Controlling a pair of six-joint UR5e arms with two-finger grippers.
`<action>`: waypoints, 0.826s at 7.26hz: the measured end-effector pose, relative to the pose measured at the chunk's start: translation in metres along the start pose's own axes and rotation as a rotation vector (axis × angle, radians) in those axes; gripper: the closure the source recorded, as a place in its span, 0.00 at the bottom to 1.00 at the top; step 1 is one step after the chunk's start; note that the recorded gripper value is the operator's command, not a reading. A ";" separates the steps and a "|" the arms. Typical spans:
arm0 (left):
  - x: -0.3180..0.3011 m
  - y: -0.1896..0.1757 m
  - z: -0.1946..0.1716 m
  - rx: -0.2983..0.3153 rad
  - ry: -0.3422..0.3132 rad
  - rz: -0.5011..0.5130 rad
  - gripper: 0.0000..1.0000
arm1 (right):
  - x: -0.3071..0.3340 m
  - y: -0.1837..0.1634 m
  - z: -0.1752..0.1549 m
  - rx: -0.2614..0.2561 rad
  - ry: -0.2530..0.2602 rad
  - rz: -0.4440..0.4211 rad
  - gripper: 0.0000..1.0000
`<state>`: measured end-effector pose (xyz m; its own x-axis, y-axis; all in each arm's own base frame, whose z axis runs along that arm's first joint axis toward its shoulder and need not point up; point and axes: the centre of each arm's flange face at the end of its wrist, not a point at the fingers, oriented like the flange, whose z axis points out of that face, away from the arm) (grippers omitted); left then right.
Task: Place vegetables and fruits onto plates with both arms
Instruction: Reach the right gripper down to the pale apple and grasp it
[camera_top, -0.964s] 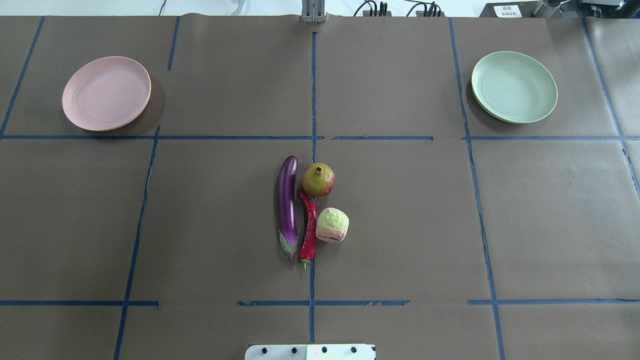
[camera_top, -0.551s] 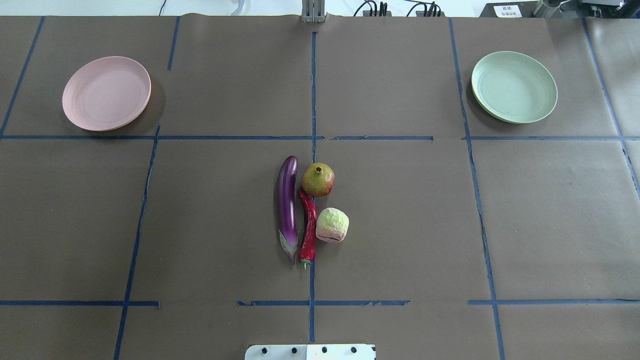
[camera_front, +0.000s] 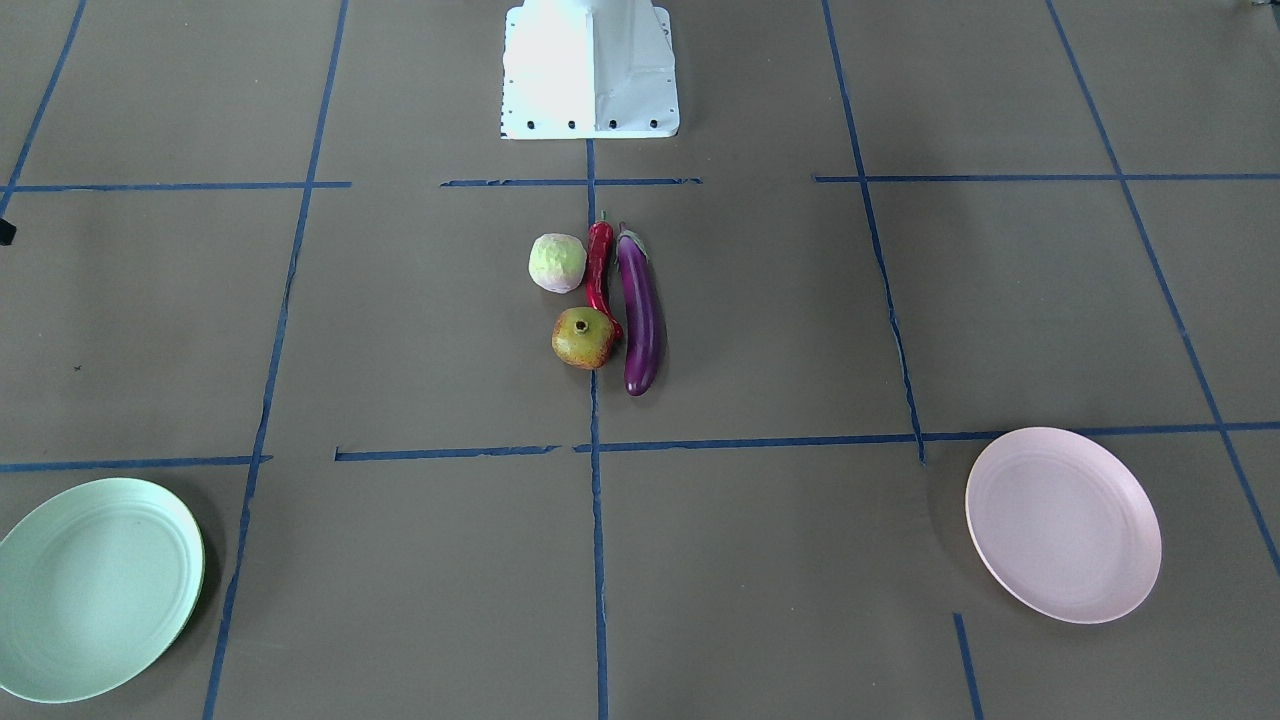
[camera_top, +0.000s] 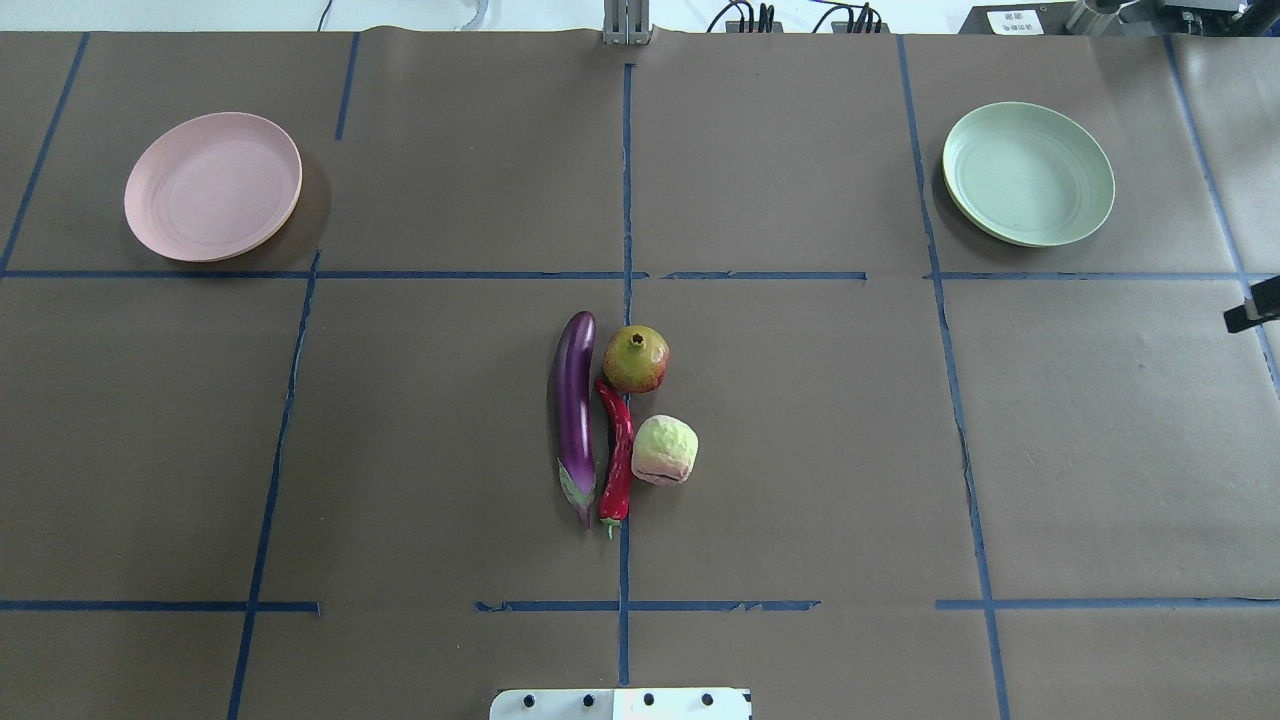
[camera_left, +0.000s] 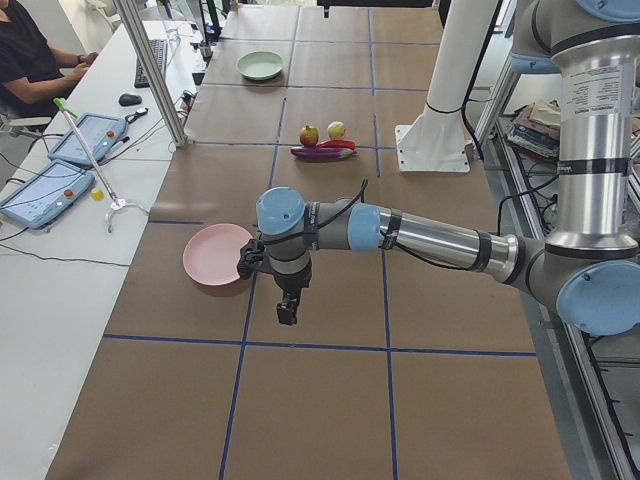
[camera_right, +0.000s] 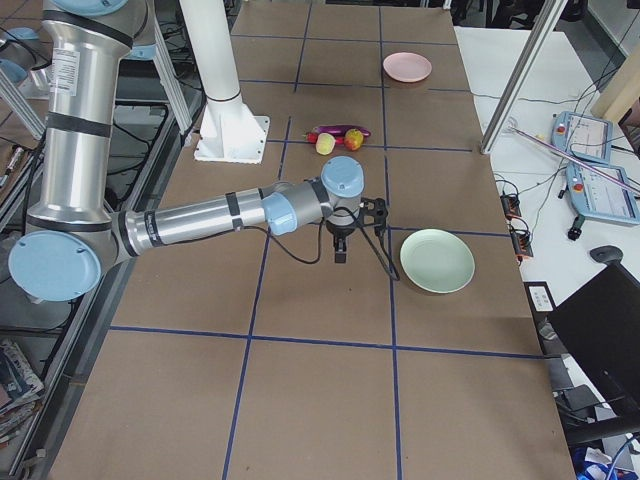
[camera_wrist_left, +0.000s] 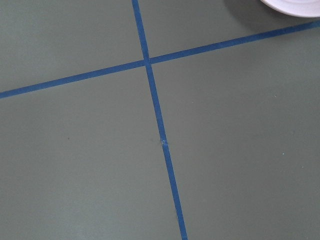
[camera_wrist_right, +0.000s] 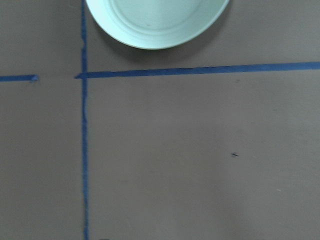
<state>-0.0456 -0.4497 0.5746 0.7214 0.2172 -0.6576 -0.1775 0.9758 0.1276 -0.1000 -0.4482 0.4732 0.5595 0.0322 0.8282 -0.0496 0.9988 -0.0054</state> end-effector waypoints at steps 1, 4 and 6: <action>0.001 -0.001 -0.001 0.005 0.000 0.006 0.00 | -0.067 -0.014 0.016 -0.002 -0.024 0.044 0.00; 0.001 -0.003 0.000 0.014 -0.001 0.017 0.00 | -0.313 0.019 0.109 0.081 -0.038 0.075 0.00; 0.000 -0.005 0.002 0.021 -0.002 0.022 0.00 | -0.421 0.052 0.157 0.136 -0.057 0.026 0.00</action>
<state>-0.0435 -0.4546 0.5752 0.7188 0.2385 -0.6530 -0.1792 0.9711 0.1574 -0.4683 -0.4162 0.2123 0.5093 0.0523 0.8590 -0.1774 0.9831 0.0453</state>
